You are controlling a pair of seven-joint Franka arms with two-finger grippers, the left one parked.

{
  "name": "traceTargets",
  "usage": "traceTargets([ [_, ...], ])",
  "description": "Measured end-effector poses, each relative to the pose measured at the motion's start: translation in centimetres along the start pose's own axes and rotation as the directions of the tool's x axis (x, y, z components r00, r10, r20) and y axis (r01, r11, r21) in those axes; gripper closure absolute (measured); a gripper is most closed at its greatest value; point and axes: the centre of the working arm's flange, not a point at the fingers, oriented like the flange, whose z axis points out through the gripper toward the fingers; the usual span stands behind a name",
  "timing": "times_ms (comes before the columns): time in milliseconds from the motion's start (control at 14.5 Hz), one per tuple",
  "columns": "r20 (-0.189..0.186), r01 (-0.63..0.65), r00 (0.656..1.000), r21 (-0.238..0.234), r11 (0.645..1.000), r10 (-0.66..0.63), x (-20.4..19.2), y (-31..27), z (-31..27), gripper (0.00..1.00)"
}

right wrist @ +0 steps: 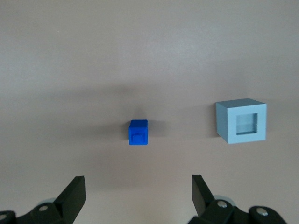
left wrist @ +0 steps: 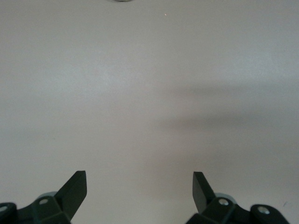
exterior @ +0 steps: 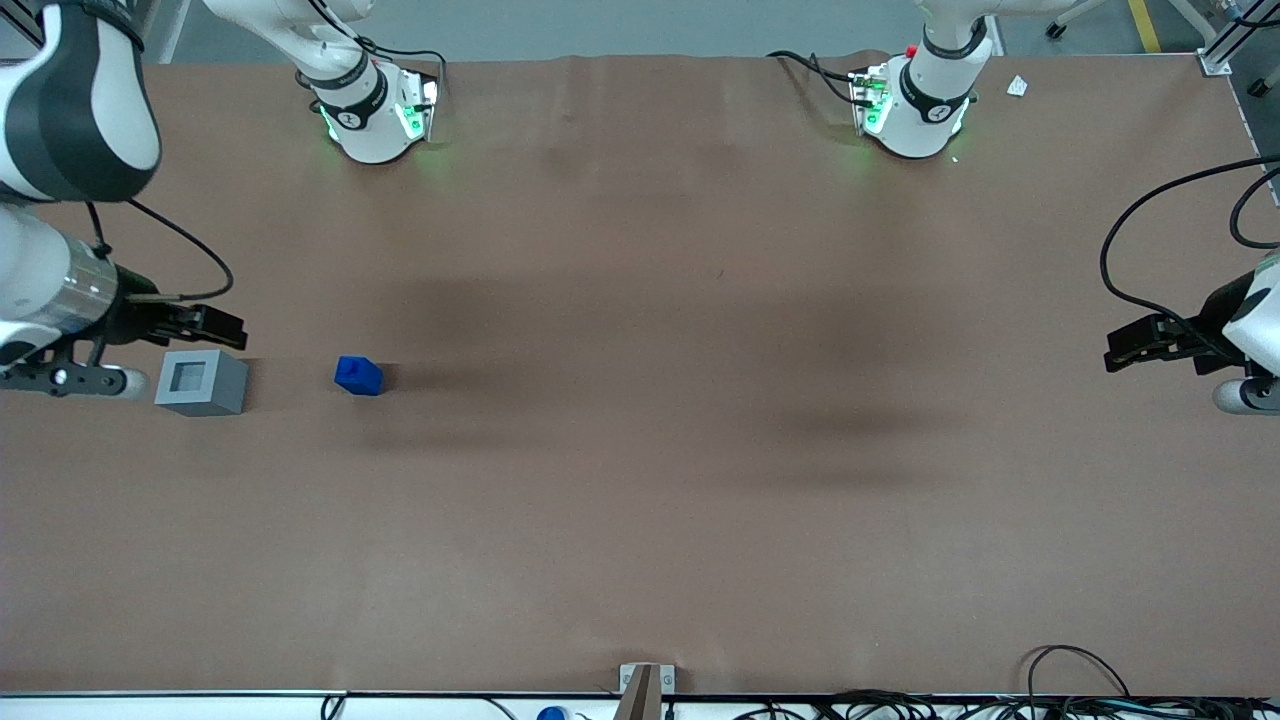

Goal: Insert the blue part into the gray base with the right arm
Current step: 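Move the open right gripper toward the small blue block, then lower the right gripper over the blue block and close on it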

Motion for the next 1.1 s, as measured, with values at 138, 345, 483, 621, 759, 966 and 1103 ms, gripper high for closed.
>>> traceTargets([
  [138, 0.0, -0.003, 1.0, 0.002, 1.0, 0.003, 0.6, 0.0, 2.4, 0.0],
  [345, 0.023, -0.018, 1.0, 0.036, 0.999, 0.018, 1.1, -0.3, 5.4, 0.0],
  [483, 0.023, -0.026, 0.999, 0.053, 0.998, 0.025, 1.2, -0.5, 8.3, 0.0],
  [621, 0.014, -0.03, 0.999, 0.056, 0.998, 0.029, 0.8, -0.7, 12.3, 0.0],
  [759, 0.024, -0.029, 0.999, 0.051, 0.998, 0.028, -0.2, -0.9, 16.3, 0.0],
  [966, 0.091, -0.024, 0.996, 0.039, 0.999, 0.021, -1.5, -1.4, 20.9, 0.0],
  [1103, 0.131, -0.026, 0.991, 0.034, 0.999, 0.021, -2.0, -1.3, 23.3, 0.0],
])
